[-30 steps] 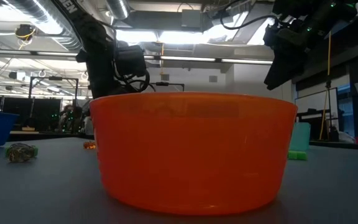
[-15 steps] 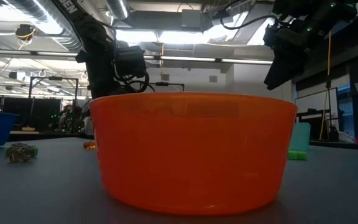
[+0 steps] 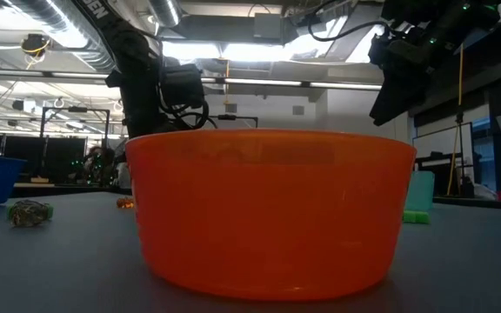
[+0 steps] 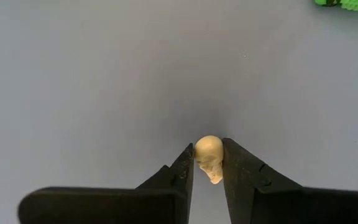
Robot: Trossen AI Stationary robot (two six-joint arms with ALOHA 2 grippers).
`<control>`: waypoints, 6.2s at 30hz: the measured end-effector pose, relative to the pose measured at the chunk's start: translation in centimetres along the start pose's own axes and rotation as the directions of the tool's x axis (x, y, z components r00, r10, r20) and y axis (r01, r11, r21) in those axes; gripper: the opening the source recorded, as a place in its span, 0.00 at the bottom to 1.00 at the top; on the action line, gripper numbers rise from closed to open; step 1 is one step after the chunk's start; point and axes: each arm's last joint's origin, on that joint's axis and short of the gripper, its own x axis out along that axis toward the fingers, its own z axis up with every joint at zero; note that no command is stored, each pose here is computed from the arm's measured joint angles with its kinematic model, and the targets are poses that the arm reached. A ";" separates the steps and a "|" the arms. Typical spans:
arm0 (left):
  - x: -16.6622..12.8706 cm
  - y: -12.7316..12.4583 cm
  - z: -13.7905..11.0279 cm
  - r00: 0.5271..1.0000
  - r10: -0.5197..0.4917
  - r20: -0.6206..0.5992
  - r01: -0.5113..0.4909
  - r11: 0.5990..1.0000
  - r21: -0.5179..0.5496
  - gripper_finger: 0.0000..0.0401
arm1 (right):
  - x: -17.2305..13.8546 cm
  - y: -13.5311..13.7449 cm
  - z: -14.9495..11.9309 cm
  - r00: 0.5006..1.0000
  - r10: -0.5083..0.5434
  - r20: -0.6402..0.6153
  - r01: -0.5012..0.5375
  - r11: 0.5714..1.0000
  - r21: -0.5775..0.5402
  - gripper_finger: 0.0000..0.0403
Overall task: Sort Halloween decoration
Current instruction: Put the brown skull toy into the red bin, then put the orange pumpkin toy into the yellow bin
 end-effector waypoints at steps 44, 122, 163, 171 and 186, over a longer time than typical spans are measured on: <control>-17.0 -16.3 -12.6 0.918 0.131 -0.374 -0.058 0.978 0.200 0.11 | 0.0 0.0 0.0 1.000 0.000 0.000 0.000 1.000 0.000 0.59; -18.1 -18.0 -15.9 0.980 0.136 0.149 -0.128 0.990 -0.062 0.36 | 14.1 2.6 1.0 0.949 0.221 -0.225 -0.307 0.810 -0.500 0.59; -18.0 -18.3 -15.6 0.982 0.110 0.152 -0.100 0.992 -0.078 0.36 | 16.0 2.3 -0.5 0.934 0.167 -0.315 -0.311 0.814 -0.491 0.27; -18.0 -18.3 -15.6 0.982 0.111 0.153 -0.100 0.992 -0.078 0.36 | 16.4 2.7 0.6 0.954 0.224 -0.199 -0.293 0.832 -0.472 0.27; -18.0 -18.2 -15.4 0.974 0.117 0.193 -0.104 0.992 -0.075 0.36 | 15.5 3.9 6.1 0.866 0.354 0.355 -0.147 0.856 -0.495 0.27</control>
